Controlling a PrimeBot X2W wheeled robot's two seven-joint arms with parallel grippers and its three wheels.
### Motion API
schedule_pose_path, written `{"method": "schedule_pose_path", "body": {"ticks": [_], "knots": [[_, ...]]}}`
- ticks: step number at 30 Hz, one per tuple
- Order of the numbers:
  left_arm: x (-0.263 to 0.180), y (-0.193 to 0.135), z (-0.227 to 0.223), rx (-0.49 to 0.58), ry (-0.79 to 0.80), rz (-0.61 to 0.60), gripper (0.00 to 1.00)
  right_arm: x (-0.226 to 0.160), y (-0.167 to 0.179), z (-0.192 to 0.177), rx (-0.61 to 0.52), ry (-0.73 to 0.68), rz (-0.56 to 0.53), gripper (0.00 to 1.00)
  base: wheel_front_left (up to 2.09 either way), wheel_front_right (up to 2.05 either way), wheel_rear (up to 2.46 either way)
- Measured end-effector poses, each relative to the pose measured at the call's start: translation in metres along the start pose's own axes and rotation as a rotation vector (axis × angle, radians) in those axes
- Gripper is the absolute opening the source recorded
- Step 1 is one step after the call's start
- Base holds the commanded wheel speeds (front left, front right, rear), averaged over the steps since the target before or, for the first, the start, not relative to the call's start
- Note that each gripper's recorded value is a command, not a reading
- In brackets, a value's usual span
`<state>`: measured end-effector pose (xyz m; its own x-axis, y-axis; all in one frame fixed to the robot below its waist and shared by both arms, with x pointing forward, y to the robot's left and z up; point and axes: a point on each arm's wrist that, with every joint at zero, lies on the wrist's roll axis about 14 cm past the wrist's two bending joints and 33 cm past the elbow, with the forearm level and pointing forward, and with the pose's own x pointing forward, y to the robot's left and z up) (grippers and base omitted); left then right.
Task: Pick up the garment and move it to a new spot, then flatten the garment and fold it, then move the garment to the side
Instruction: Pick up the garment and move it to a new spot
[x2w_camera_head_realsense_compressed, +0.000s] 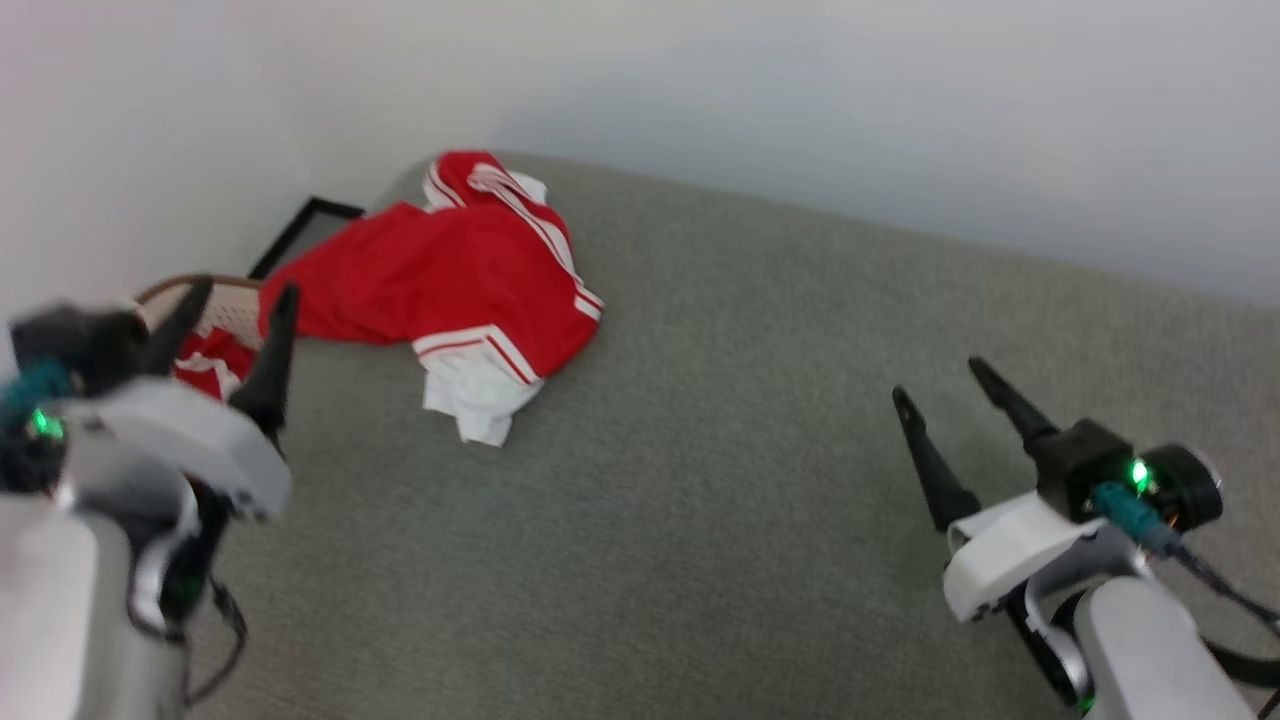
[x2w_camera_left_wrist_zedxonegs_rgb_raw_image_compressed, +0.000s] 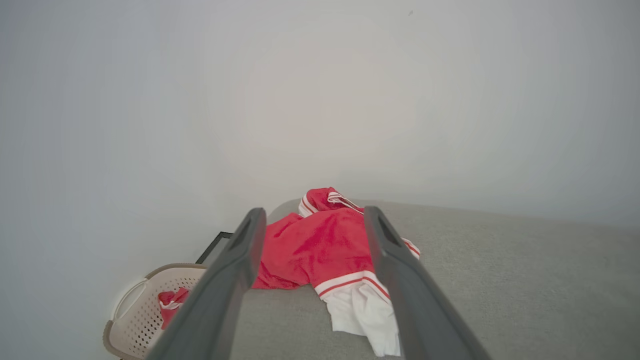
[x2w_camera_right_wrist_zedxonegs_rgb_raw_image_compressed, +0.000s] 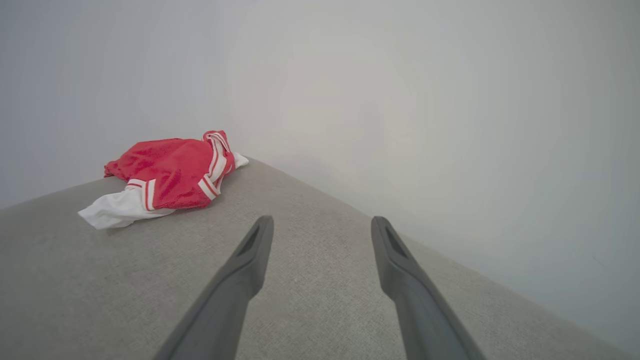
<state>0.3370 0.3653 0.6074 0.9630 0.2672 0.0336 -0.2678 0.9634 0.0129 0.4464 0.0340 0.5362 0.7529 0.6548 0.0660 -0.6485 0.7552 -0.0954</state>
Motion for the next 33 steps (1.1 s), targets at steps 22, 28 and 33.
{"method": "schedule_pose_path", "body": {"ticks": [22,28,33], "knots": [[0.138,-0.042,-0.171,-0.015,0.825,-0.082,1.00,0.000,-0.090,-0.090,0.045,0.140,-0.135,1.00,0.00,0.00,0.00],[0.144,-0.050,-0.224,-0.019,0.980,-0.066,1.00,-0.009,-0.103,-0.117,0.058,0.198,-0.161,1.00,0.00,0.00,0.00],[0.154,-0.058,-0.245,-0.021,1.008,-0.061,1.00,-0.016,-0.107,-0.133,0.071,0.235,-0.176,1.00,0.00,0.00,0.00]]}}
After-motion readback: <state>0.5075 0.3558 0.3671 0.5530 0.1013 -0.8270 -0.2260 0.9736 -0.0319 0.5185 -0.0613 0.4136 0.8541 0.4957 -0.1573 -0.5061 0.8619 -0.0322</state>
